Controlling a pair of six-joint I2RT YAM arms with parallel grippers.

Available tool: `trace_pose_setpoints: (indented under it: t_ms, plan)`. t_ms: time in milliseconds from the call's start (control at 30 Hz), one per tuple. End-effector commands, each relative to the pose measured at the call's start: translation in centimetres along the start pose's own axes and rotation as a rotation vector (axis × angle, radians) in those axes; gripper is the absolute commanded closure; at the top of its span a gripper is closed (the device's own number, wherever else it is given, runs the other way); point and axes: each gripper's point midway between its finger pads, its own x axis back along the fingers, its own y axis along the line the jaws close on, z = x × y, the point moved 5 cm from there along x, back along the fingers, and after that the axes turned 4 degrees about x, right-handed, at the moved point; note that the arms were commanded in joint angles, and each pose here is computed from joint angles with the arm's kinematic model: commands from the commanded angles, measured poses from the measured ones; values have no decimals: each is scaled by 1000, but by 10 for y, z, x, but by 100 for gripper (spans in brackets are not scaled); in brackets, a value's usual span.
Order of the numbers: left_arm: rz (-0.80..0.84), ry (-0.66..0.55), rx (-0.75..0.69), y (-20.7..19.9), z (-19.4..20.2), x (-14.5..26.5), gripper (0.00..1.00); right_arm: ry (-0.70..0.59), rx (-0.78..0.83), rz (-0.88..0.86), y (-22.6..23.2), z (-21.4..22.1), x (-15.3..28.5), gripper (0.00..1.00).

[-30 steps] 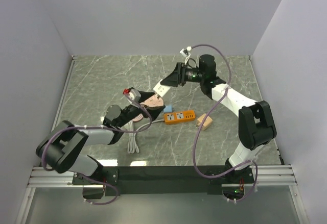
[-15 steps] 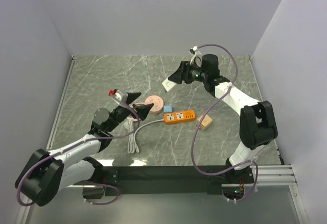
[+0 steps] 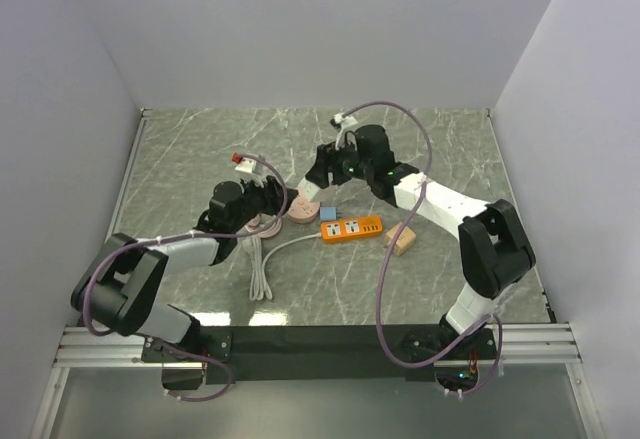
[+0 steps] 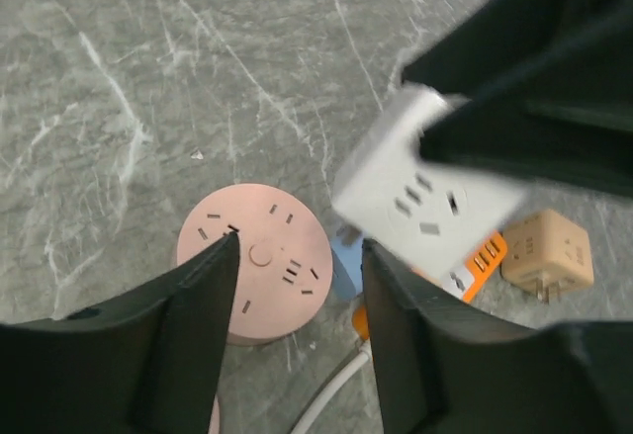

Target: Insert the plug

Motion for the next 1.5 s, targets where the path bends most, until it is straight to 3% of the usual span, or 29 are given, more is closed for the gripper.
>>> trace_pose_setpoints:
  t_ms: [0, 367, 600, 1000, 1467]
  plan:
    - [6, -38, 62, 4, -17, -11, 44, -51, 95, 72, 2, -21, -8, 100]
    - [-99, 61, 148, 39, 13, -32, 53, 9, 150, 125, 1, 1, -26, 100]
    - [-132, 103, 198, 48, 32, -36, 54, 60, 217, 132, 9, 17, -36, 100]
    - [-148, 146, 234, 57, 53, -36, 54, 42, 257, 188, 12, 22, -38, 100]
    - [-156, 169, 240, 62, 59, -41, 55, 48, 295, 192, 11, 28, -49, 100]
